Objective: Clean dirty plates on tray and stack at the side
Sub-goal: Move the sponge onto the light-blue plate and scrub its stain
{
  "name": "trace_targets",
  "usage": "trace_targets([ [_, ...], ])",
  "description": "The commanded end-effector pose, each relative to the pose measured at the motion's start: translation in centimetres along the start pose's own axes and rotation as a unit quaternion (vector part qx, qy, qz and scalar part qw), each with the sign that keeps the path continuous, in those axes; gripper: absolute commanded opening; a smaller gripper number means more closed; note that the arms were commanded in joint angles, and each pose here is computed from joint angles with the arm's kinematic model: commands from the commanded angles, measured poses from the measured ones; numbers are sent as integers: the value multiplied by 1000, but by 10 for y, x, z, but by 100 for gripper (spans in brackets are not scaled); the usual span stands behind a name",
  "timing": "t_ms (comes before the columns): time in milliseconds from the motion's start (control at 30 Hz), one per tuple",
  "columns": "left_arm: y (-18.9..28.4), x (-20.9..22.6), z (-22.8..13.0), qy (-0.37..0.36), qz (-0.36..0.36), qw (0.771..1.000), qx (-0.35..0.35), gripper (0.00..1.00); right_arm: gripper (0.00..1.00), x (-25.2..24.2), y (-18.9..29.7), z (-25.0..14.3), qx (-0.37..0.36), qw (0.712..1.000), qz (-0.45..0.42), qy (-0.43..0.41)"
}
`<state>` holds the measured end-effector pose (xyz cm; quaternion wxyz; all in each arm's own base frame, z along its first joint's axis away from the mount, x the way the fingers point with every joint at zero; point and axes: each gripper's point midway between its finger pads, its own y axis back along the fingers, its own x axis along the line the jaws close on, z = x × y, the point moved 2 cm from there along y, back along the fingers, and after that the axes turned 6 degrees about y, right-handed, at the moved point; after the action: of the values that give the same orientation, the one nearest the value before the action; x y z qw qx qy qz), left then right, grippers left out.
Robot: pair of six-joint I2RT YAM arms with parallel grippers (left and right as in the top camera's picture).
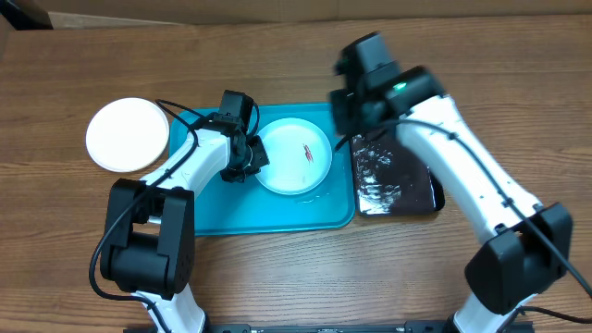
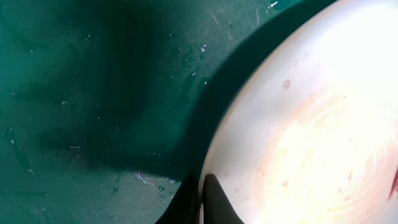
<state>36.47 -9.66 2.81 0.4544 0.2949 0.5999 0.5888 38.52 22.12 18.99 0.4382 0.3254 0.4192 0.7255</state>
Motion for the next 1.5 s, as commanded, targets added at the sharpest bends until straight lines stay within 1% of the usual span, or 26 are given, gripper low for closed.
trace_targets([
  [0, -5, 4, -6, -11, 13, 1000, 8, 4, 4, 36, -3, 3, -15, 999, -3, 41],
  [133, -5, 4, -6, -11, 13, 1000, 9, 4, 4, 49, -22, 2, -23, 996, -64, 64],
  [233, -5, 4, -6, -11, 13, 1000, 9, 4, 4, 52, -41, -3, -14, 992, -100, 81],
  [300, -5, 4, -6, -11, 13, 1000, 9, 4, 4, 48, -65, -9, 0, 986, -137, 92],
  [400, -5, 4, -6, -11, 13, 1000, 9, 4, 4, 36, -87, -14, 14, 979, -178, 97],
  [567, -5, 4, -6, -11, 13, 1000, 9, 4, 4, 30, -120, -27, 41, 975, -194, 104],
  [733, -5, 5, -6, -12, 13, 1000, 9, 4, 4, 26, -139, -37, 58, 972, -204, 97],
  [967, -5, 6, -7, -12, 16, 1000, 12, 4, 4, 25, -162, -53, 83, 972, -199, 87],
  [1067, -5, 6, -8, -12, 16, 1000, 13, 4, 4, 31, -173, -64, 104, 976, -171, 81],
  [1233, -5, 6, -8, -12, 17, 1000, 13, 4, 4, 39, -184, -79, 124, 982, -135, 42],
  [1467, -5, 6, -8, -12, 17, 1000, 13, 4, 4, 64, -193, -101, 162, 986, -42, 26],
])
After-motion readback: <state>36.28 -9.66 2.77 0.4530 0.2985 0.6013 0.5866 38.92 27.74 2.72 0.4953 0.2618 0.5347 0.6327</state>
